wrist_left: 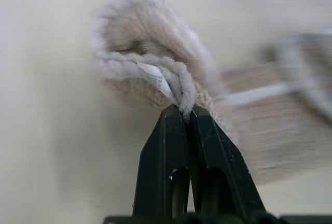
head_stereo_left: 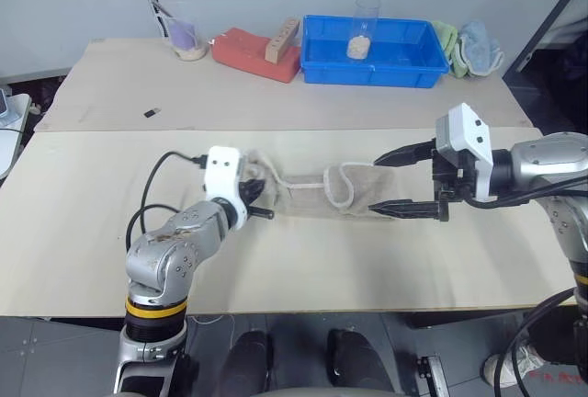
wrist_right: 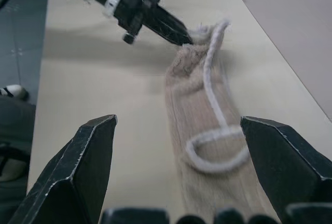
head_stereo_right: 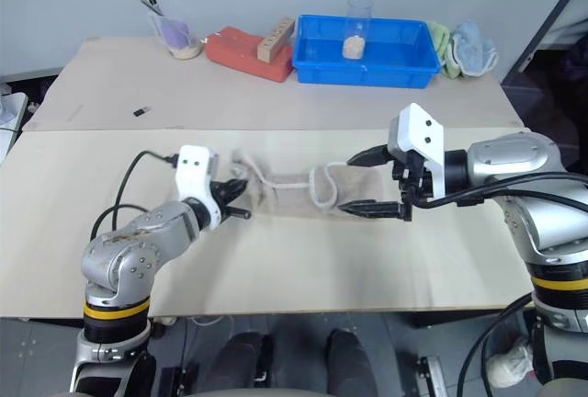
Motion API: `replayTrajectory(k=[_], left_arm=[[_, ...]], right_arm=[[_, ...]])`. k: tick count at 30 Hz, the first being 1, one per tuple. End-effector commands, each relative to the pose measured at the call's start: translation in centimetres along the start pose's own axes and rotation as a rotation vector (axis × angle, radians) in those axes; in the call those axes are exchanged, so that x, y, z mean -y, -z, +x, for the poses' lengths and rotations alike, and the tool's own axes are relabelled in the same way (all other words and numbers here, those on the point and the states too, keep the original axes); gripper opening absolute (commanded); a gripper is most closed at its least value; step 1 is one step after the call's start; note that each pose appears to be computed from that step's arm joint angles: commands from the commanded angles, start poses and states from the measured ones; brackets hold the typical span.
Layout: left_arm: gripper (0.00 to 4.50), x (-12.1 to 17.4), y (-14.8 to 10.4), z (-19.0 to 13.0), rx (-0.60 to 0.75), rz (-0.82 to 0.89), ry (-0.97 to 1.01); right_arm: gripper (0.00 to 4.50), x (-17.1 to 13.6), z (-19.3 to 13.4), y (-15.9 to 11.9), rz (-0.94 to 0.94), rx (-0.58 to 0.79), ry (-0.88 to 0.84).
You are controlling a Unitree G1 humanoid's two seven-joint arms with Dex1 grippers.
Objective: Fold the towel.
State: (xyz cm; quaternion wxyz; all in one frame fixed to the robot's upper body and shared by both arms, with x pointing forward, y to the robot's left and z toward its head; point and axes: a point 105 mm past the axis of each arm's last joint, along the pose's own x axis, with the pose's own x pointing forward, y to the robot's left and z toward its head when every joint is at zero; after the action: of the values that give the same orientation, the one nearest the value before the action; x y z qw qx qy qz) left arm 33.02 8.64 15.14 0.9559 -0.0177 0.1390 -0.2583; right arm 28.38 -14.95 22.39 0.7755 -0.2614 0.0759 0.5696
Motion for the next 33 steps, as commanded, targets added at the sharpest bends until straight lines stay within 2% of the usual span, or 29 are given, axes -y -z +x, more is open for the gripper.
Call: replayTrajectory(k=[1, 6, 13, 20, 23, 27, 30, 33], left_arm=[[0.07, 3.1, -2.9, 1.3, 0.086, 0.067, 0.15], [0.07, 7.0, -4.1, 4.6, 0.114, 0.163, 0.31], [0.07, 11.3, -2.3, 7.5, 0.094, 0.229, 0.455], [0.07, 14.6, -2.0, 7.8, 0.106, 0.277, 0.631], [0.97, 15.3, -2.0, 7.1, 0.11, 0.277, 0.702], [2.84, 15.2, -1.9, 6.5, 0.122, 0.273, 0.739], [4.29, 14.7, -3.1, 5.7, 0.167, 0.248, 0.77], [4.41, 13.6, -5.1, 4.0, 0.242, 0.273, 0.806]], right_arm=[[4.22, 0.4, -1.9, -0.2, -0.005, -0.02, 0.06], [4.22, -0.4, -2.8, 0.4, 0.028, -0.05, 0.091], [4.22, -1.1, -3.5, 0.6, 0.05, -0.069, 0.136], [4.22, -1.5, -3.7, 0.8, 0.064, -0.084, 0.161], [4.22, -1.6, -3.8, 0.9, 0.067, -0.086, 0.164], [4.22, -1.4, -3.9, 1.0, 0.067, -0.092, 0.169], [4.22, -1.1, -4.0, 0.9, 0.062, -0.091, 0.18], [4.22, -0.8, -3.8, 0.9, 0.06, -0.085, 0.193]])
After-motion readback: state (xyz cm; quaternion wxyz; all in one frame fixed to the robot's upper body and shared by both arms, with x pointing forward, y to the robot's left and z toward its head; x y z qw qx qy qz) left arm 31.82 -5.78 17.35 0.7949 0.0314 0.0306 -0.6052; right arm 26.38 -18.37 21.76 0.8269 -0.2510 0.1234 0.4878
